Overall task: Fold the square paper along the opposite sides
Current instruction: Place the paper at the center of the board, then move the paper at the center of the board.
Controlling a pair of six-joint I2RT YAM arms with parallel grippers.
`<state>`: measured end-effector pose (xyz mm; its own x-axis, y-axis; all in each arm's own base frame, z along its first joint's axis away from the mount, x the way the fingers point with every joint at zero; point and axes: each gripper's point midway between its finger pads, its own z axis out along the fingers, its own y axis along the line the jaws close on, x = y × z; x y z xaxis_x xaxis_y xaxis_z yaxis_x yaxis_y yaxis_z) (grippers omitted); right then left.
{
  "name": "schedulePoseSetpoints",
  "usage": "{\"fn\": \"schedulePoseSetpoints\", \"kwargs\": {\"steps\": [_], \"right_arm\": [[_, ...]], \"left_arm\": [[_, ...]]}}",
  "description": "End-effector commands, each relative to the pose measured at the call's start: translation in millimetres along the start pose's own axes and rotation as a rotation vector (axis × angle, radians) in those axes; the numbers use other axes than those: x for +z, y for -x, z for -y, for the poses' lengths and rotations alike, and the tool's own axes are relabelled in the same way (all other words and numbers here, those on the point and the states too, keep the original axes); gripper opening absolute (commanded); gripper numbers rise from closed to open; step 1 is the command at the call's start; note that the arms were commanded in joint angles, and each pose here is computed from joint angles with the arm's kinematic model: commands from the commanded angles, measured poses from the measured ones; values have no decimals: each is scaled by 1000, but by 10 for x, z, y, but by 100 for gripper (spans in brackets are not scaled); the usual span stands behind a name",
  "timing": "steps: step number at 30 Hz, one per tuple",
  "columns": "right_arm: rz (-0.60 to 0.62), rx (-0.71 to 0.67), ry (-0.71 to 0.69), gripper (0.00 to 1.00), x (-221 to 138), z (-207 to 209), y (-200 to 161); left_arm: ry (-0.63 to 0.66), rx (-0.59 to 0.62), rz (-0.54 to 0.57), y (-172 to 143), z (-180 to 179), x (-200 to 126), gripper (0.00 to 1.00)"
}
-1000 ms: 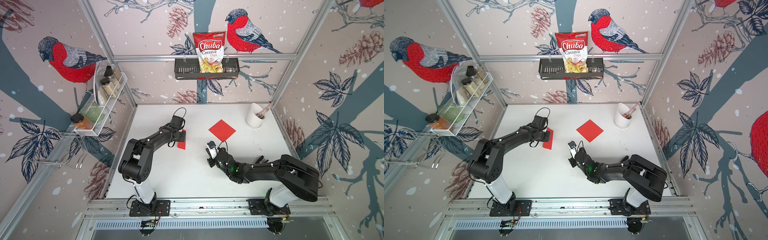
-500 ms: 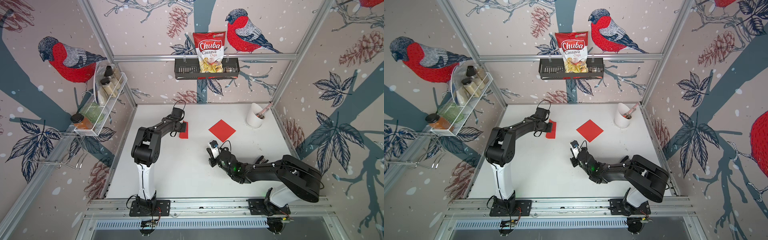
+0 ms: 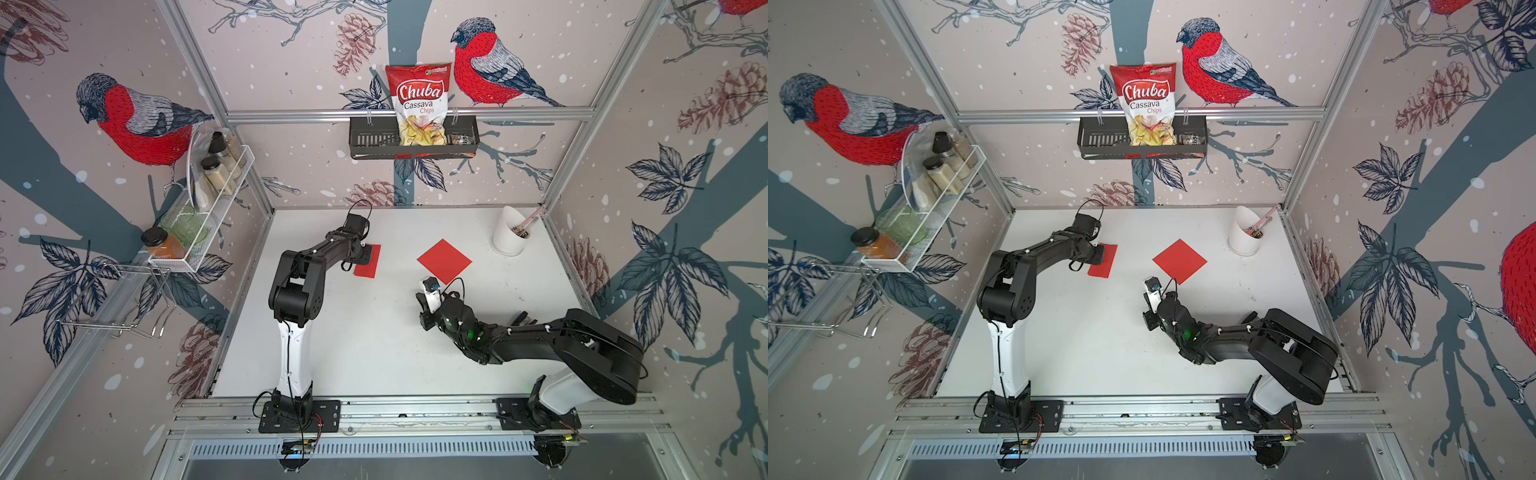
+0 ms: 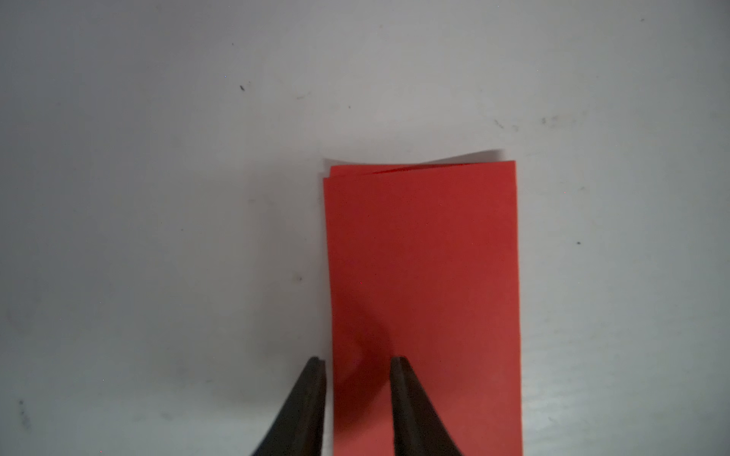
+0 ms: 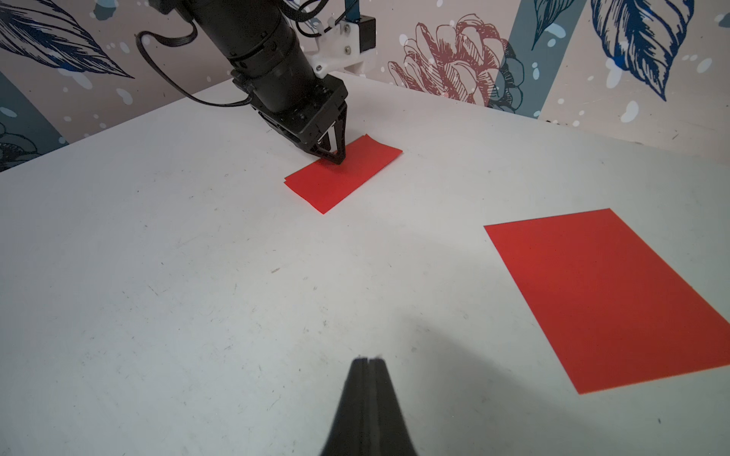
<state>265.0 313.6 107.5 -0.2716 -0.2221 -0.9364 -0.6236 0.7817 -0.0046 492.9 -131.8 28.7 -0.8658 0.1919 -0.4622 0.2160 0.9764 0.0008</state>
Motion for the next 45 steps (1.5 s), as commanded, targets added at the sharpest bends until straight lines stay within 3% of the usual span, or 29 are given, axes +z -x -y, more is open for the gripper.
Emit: {"fn": "schedulePoseSetpoints", "kwargs": {"steps": [1, 6, 11, 16, 21, 25, 27, 32, 35, 40, 45], "right_arm": [[26, 33, 12, 0, 4, -4, 70], [18, 45, 3, 0, 14, 32, 62], [6, 82, -27, 0, 53, 116, 162], [-91, 241, -167, 31, 260, 564, 358], [-248, 407, -249, 36, 647, 1199, 291], [-391, 384, -273, 43, 1005, 1507, 63], [-450, 382, -284, 48, 1174, 1672, -75], [-509, 337, -375, 56, 1471, 2041, -261], [-517, 309, -406, 61, 1579, 2149, -293], [-579, 266, -444, 72, 1730, 2255, -479], [-650, 234, -431, 74, 1780, 2131, -674]], "left_arm": [[33, -15, -11, 13, -67, -18, 45], [31, -44, 10, 131, -65, -107, 67], [14, -95, 95, 428, -42, -438, 70], [41, -231, 232, 729, -114, -1099, 70], [53, -268, 368, 587, 58, -1613, 73], [18, -283, 393, 386, 150, -1688, 85], [5, -283, 392, 319, 168, -1706, 86], [-20, -266, 421, 282, 196, -1813, 95], [-6, -292, 433, 247, 139, -1829, 97], [-57, -464, 417, 165, -109, -1794, 97], [-89, -409, 448, 218, -66, -1913, 97]]}}
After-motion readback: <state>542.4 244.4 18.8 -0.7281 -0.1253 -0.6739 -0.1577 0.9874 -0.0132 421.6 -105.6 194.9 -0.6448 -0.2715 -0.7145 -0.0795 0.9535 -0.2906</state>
